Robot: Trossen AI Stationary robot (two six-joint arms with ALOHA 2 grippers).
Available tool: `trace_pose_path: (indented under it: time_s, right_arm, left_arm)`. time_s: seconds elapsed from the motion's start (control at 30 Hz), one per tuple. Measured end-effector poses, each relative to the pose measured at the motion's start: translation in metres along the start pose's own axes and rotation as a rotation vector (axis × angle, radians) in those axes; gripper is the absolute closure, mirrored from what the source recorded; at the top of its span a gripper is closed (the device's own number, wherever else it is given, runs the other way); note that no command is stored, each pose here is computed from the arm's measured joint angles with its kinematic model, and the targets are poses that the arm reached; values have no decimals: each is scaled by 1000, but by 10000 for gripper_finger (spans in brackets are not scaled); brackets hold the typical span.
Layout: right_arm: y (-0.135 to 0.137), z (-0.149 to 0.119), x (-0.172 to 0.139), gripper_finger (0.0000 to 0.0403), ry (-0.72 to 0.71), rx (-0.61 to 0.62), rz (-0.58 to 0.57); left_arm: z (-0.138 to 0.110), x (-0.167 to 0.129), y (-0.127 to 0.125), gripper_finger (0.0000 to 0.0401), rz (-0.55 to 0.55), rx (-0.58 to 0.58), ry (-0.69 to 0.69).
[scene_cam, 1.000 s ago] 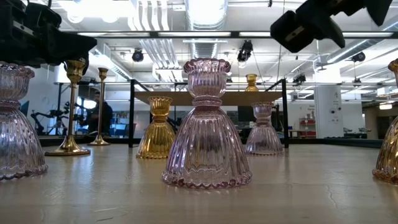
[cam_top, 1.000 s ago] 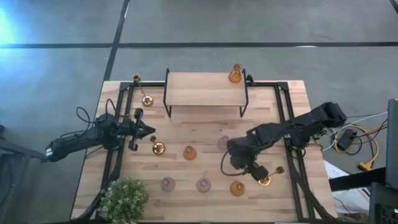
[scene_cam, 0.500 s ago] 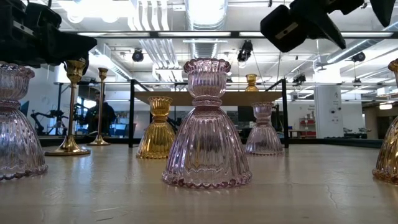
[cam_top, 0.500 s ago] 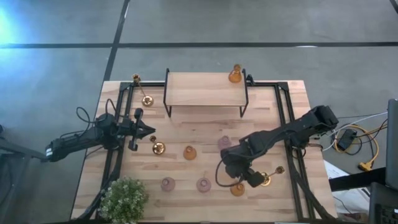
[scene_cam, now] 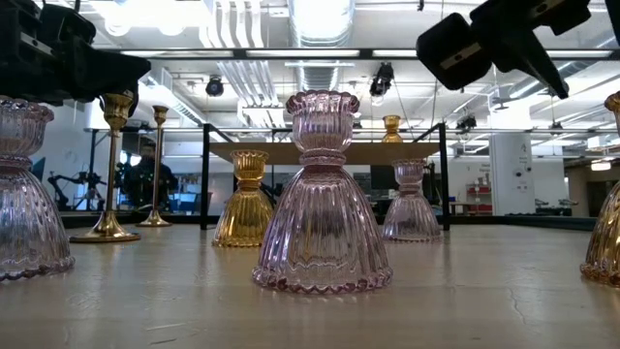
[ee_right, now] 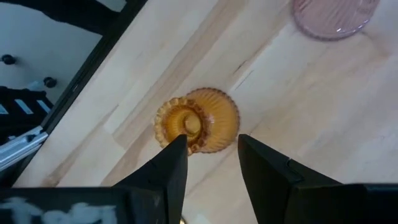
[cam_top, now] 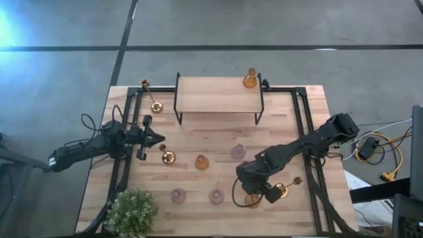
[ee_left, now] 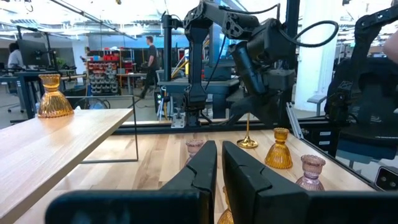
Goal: Pick & Place candle stick holders
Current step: Put the bottom yellow glass candle holder on the shelf
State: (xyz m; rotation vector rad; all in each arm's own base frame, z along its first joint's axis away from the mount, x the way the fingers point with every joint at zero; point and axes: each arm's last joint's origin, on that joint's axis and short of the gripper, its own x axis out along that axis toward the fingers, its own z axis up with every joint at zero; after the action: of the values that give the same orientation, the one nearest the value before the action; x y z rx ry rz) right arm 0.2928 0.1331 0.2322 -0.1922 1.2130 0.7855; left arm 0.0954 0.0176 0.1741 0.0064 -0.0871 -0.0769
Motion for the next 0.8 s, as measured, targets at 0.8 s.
trace_pose_path:
  time_s: [0.8]
  right_arm:
    - [6,-9,28,271,-22,83,-18]
  left_arm:
    - [0,0,0,371,0,0,0]
